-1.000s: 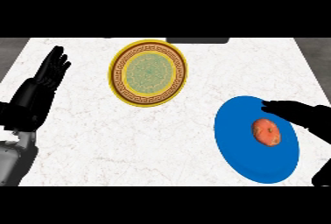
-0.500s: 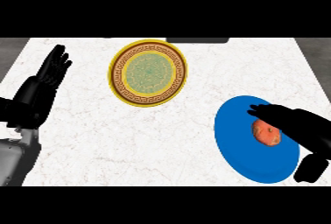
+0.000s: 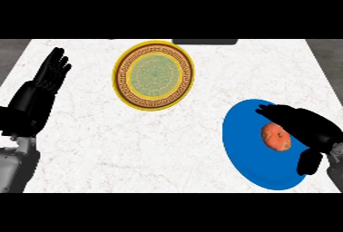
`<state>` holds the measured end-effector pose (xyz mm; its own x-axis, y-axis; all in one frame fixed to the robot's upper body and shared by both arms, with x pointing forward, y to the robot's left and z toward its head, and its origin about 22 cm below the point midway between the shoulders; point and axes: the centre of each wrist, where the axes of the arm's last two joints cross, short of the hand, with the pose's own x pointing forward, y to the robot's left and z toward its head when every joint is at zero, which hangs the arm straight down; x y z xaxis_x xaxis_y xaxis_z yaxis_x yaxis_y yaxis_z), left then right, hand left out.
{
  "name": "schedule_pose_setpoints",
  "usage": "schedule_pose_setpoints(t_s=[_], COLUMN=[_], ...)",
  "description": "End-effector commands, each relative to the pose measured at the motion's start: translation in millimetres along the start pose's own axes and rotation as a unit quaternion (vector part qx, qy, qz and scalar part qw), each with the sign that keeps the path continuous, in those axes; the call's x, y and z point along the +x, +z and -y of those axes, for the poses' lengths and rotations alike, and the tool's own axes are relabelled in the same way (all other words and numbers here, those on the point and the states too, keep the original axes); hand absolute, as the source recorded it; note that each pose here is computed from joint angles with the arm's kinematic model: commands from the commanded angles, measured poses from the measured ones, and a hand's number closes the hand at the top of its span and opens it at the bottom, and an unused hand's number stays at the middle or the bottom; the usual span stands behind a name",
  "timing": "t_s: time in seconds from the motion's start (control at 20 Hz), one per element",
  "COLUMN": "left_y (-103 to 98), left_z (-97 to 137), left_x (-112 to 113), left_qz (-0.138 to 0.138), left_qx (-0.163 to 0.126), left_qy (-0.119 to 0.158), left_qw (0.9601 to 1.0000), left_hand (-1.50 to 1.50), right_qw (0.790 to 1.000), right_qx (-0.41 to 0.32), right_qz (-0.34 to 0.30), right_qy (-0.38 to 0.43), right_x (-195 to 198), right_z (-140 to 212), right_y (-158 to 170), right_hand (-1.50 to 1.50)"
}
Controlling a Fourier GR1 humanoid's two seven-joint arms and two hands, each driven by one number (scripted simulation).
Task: Pick the squash from the plate and place it in the plate
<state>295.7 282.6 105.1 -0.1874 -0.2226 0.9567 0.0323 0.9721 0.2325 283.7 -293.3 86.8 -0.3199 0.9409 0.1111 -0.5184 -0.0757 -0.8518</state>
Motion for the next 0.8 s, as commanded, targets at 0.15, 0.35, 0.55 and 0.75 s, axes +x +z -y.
schedule_pose_setpoints(t_s=[0.15, 0.35, 0.55, 0.75], left_y=[-2.7, 12.4, 13.4, 3.1], left_z=[-2.0, 1.5, -4.3, -2.5], left_x=[-1.4, -12.4, 11.8, 17.8], left_qz=[-0.004, 0.005, -0.006, 0.003], left_qx=[-0.006, 0.005, -0.007, -0.006], left_qy=[0.005, -0.006, -0.006, 0.0], left_qw=[1.0, 1.0, 0.9999, 1.0], left_hand=[0.0, 0.0, 0.0, 0.0], right_qw=[1.0, 0.999, 0.999, 0.998], right_qx=[0.022, 0.054, 0.043, 0.042], right_qz=[-0.004, 0.0, -0.024, -0.037], right_qy=[-0.001, 0.005, 0.007, 0.039], right_x=[-7.0, -15.4, -19.6, -31.7], right_z=[-11.3, -53.6, -40.9, -61.2], right_y=[-20.1, -39.3, -40.8, -57.6], right_hand=[-1.5, -1.5, -1.5, -1.5])
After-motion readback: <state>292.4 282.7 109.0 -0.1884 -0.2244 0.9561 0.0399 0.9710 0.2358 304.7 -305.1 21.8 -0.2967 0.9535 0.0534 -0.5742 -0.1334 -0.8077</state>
